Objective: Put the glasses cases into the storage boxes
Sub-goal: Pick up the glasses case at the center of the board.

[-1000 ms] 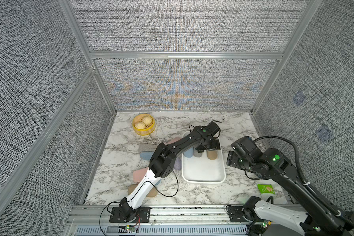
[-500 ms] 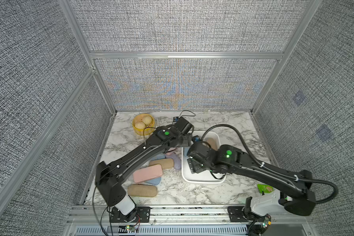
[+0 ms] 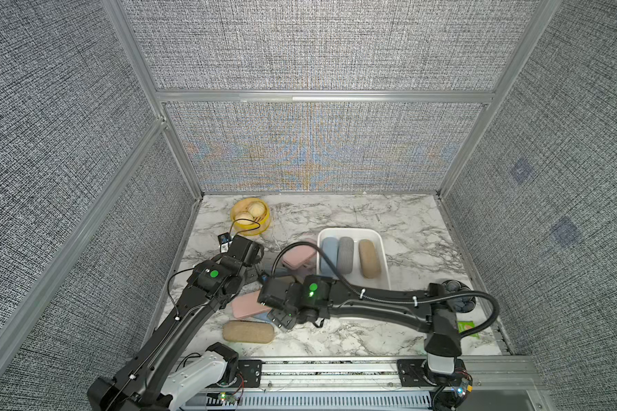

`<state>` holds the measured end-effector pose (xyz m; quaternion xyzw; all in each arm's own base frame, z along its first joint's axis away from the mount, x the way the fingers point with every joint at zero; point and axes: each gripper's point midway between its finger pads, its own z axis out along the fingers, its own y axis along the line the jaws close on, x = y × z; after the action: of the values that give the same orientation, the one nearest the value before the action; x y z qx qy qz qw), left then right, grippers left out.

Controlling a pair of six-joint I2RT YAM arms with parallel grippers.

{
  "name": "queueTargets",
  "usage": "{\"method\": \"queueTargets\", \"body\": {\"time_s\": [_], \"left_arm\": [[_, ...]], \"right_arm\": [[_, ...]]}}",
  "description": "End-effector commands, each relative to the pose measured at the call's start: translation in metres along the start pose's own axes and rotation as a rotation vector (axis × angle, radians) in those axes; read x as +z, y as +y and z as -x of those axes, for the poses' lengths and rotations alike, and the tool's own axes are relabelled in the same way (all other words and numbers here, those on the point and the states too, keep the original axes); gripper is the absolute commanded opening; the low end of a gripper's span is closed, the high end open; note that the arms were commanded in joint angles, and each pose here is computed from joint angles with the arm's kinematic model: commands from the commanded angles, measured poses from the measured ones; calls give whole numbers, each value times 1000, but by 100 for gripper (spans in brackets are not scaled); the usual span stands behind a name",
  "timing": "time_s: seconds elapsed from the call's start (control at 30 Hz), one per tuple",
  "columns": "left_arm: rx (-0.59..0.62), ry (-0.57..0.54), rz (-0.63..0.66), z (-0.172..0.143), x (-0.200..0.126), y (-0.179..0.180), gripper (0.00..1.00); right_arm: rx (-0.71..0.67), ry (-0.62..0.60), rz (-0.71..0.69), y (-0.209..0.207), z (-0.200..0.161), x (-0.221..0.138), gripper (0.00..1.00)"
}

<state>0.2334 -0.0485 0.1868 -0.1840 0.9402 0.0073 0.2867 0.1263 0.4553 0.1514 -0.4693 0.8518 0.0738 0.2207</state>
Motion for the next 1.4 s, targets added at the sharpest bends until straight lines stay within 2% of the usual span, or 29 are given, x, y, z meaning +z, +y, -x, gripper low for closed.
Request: {"method": "queueTargets", "body": {"time_s": [0.0,0.13,0.3,0.6,1.23,1.37], "left_arm": [[-86,68,-47,-8,12,-1,100],[-161,102,-53,-8,29,2,100],[-239,128,-71,-6,40,6,100],[-353,189,-51,-15,55,28,99],[-356,231,-32,-23,67,31,97],[-352,235,-37,-22,68,29,97]], "right_arm": [[-118,11,84,43,0,18,82],[-160,12,114,67,6,40,81],[-190,30,98,70,12,59,81],[-224,91,114,75,-4,88,80],[-255,105,80,66,7,128,78],[-256,132,72,65,-1,135,69]]}}
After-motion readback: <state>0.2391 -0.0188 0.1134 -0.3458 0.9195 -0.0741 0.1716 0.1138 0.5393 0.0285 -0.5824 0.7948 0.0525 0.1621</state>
